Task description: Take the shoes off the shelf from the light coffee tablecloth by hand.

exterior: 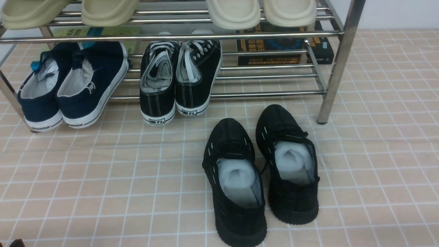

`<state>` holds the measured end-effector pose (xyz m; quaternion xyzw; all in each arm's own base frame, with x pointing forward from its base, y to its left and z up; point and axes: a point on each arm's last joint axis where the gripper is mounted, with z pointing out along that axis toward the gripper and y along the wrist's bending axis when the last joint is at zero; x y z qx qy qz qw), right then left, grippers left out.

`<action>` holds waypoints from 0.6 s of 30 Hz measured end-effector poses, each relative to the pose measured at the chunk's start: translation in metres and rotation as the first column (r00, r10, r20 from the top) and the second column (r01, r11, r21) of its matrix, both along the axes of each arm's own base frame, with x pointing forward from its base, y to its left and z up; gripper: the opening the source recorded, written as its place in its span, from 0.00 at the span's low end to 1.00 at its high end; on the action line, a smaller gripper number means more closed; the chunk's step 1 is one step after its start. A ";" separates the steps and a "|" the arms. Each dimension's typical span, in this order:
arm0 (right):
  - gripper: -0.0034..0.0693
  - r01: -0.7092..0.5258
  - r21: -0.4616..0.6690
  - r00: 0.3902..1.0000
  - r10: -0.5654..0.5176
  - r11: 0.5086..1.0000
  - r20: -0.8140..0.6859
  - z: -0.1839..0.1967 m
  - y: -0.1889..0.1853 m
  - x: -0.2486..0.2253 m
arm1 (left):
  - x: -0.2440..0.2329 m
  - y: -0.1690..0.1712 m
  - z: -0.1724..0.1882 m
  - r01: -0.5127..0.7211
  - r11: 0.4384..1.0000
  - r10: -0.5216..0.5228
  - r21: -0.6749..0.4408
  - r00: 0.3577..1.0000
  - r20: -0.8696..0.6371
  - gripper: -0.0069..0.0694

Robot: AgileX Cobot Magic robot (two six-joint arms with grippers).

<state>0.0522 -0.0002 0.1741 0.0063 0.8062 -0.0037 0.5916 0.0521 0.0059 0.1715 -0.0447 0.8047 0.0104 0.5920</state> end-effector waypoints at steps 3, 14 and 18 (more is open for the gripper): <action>0.12 0.000 0.000 1.000 0.000 1.000 0.000 0.000 0.000 0.000 | 0.000 0.000 0.000 0.000 1.000 0.000 0.000 1.000 0.000 0.40; 0.13 0.001 0.000 1.000 -0.001 1.000 0.000 0.000 0.000 0.000 | 0.000 0.000 0.000 0.000 1.000 0.000 0.000 1.000 0.000 0.40; 0.13 0.001 0.000 1.000 -0.001 1.000 0.000 0.000 0.000 0.000 | 0.000 0.000 0.000 0.000 1.000 0.000 0.000 1.000 0.000 0.40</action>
